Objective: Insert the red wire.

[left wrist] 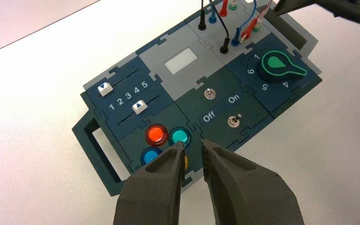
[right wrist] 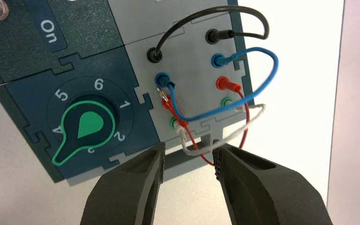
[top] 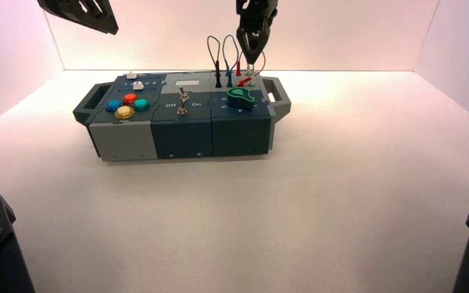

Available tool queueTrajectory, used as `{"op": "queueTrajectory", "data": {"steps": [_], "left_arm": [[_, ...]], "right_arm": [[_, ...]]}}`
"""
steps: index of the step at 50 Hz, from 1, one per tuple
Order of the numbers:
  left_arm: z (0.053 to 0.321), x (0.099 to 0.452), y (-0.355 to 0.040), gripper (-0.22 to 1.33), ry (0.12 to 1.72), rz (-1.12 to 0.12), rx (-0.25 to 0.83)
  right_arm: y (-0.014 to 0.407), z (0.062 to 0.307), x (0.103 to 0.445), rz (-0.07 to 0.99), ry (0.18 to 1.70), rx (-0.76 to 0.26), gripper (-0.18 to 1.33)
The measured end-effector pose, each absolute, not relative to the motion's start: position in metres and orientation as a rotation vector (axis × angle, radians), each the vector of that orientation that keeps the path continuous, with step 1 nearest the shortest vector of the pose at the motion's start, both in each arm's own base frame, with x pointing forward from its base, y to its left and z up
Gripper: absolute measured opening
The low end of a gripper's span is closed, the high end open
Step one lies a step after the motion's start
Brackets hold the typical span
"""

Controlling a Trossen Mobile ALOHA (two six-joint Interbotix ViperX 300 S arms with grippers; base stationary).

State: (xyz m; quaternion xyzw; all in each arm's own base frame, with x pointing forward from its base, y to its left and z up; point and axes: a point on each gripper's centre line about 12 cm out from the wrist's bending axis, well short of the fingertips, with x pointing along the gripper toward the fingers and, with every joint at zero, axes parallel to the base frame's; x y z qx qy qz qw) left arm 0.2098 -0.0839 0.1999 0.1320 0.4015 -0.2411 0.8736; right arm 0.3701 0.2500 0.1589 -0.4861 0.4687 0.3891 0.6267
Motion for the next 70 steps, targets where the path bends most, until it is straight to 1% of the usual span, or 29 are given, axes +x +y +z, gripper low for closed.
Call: {"op": "queueTrajectory", "data": {"steps": [7, 24, 29, 35, 49, 58, 70], "left_arm": [[0.199, 0.209, -0.084, 0.46, 0.842, -0.504, 0.276], [0.199, 0.209, -0.084, 0.46, 0.842, -0.504, 0.276], [0.198, 0.209, -0.084, 0.46, 0.843, -0.504, 0.276], [0.198, 0.209, -0.084, 0.46, 0.843, -0.504, 0.276], [0.198, 0.209, -0.084, 0.46, 0.842, -0.505, 0.277], [0.198, 0.209, -0.084, 0.46, 0.843, -0.503, 0.276], [0.196, 0.207, -0.083, 0.46, 0.850, -0.504, 0.276]], "right_arm": [[0.248, 0.173, 0.367, 0.885, 1.062, -1.111, 1.04], [0.247, 0.192, 0.363, 0.877, 1.034, -1.106, 1.04], [0.253, 0.198, 0.358, 0.888, 1.012, -1.114, 1.04], [0.266, 0.199, 0.347, 0.919, 0.992, -1.135, 1.04], [0.273, 0.193, 0.344, 0.935, 0.997, -1.150, 1.04], [0.273, 0.182, 0.345, 0.941, 1.023, -1.158, 1.04], [0.271, 0.165, 0.350, 0.933, 1.054, -1.200, 1.04]]}}
